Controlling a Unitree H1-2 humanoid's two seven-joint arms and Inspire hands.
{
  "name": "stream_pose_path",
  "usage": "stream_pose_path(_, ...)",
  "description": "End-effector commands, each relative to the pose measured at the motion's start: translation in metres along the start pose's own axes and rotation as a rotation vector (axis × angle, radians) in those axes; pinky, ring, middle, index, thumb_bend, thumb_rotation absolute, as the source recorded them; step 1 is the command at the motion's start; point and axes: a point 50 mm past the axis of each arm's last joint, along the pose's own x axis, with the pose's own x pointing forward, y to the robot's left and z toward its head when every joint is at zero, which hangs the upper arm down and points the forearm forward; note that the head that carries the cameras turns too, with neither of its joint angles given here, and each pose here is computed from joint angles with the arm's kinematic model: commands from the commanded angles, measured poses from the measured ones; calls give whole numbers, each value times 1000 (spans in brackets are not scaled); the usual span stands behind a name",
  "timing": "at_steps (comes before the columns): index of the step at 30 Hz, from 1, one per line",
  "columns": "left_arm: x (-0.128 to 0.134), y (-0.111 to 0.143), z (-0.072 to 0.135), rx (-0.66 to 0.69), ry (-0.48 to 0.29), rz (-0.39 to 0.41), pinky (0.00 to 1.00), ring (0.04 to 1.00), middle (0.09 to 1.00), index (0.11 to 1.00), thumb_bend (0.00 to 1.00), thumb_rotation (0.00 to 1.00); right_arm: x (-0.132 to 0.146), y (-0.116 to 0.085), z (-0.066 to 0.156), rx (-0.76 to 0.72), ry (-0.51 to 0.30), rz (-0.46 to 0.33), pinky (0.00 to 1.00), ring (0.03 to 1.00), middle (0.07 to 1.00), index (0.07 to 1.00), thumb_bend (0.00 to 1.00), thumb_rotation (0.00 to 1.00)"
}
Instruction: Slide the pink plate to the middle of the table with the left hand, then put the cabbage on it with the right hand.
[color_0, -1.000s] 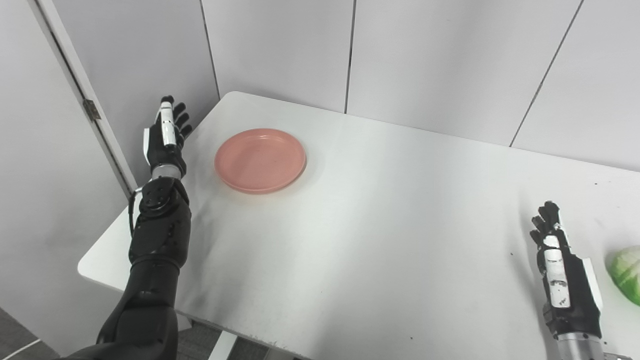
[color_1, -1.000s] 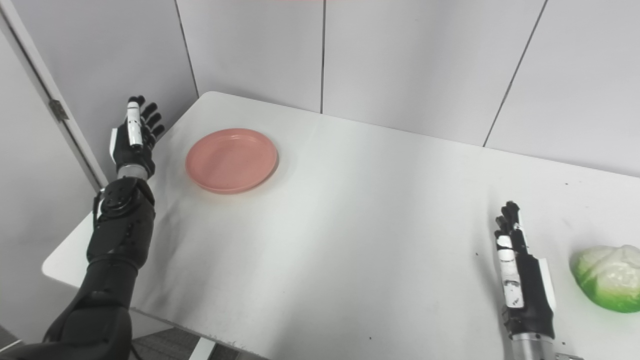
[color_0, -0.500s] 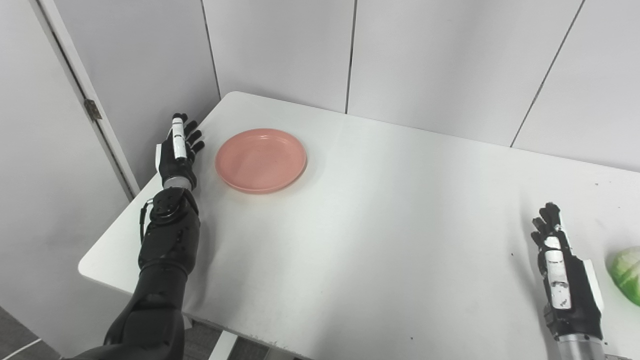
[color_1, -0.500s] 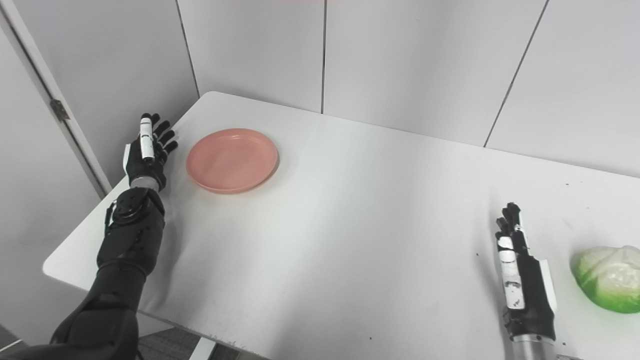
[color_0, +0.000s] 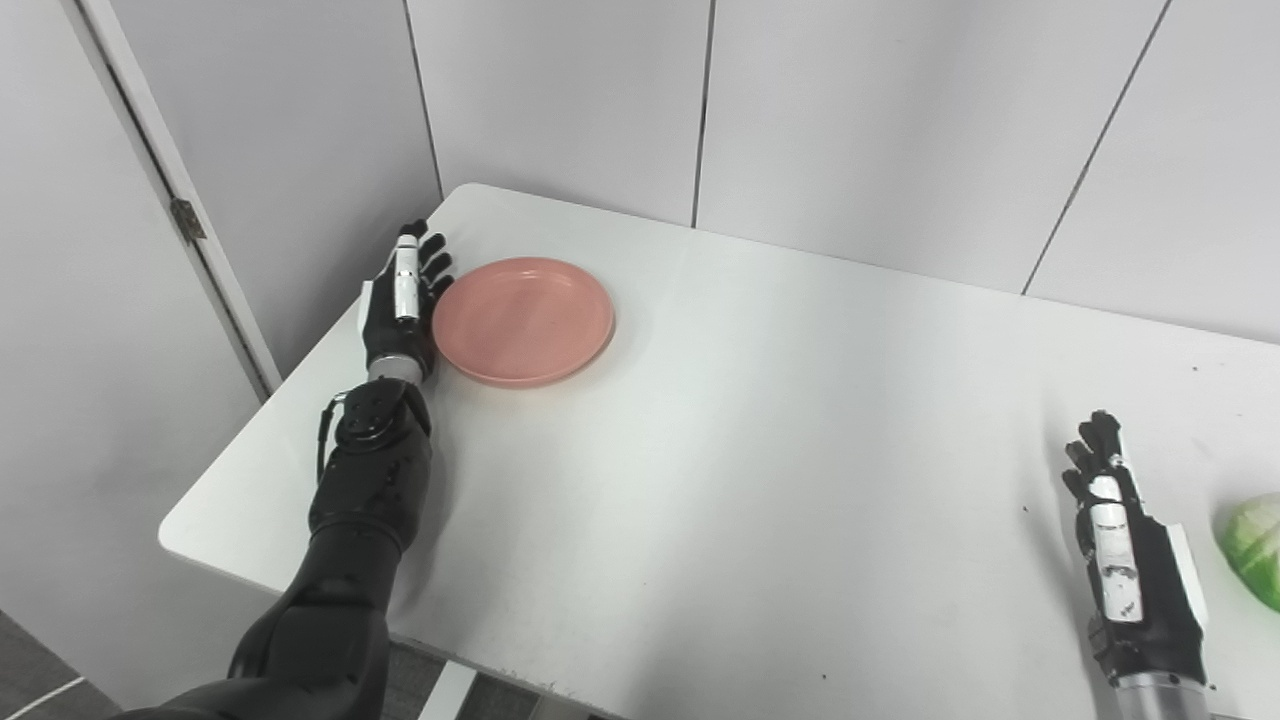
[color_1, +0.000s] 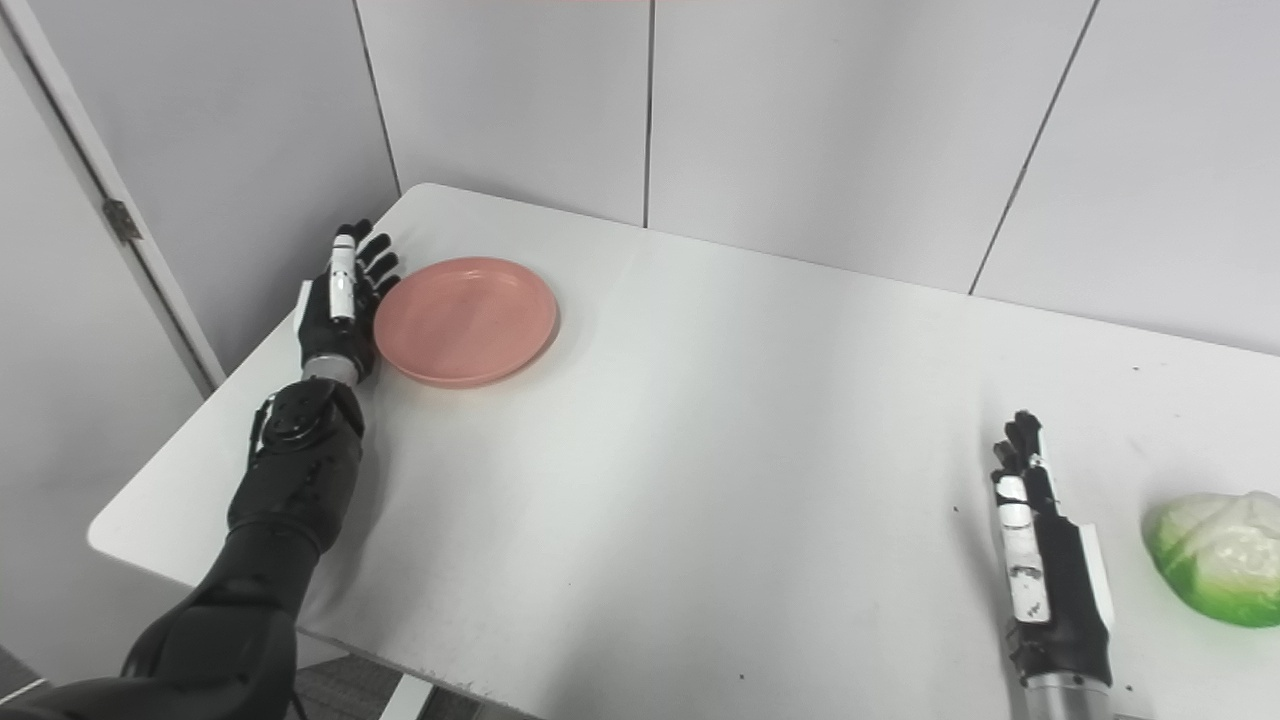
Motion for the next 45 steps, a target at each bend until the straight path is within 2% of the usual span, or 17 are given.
stream_pose_path(1,-4,-11,-13,-12,55,-37,882,888,889,881,423,1000,-4,2,0,15,6,-6,1000,993,1000,1000,340,1000)
stream_pose_path(9,-18,-30,-25,-25,93,-119,867,884,890,883,422,1000,-4,2,0,13,14,-7,1000,991,1000,1000,367,1000)
stream_pose_path(16,-28,-47,-26,-6,111,-181,865,888,889,882,420,1000,-4,4,1,19,22,-9,1000,990,997,1000,363,1000)
stream_pose_path(20,-34,-57,-27,-7,134,-209,861,885,889,878,409,1000,-4,6,1,15,15,-10,1000,988,999,1000,326,1000)
stream_pose_path(26,-41,-73,-31,3,163,-270,860,879,885,882,418,1000,-4,9,0,9,32,-14,989,986,995,1000,381,1000)
stream_pose_path(34,-50,-97,-23,29,155,-338,854,866,864,858,432,1000,-2,14,1,6,26,-16,982,983,990,996,393,1000)
stream_pose_path(40,-58,-125,-16,27,160,-409,857,870,870,860,434,1000,-1,18,0,22,15,-9,986,984,994,998,400,1000)
stream_pose_path(45,-62,-145,-18,54,167,-452,855,867,869,864,432,1000,-2,25,4,39,53,-19,989,983,989,992,430,1000)
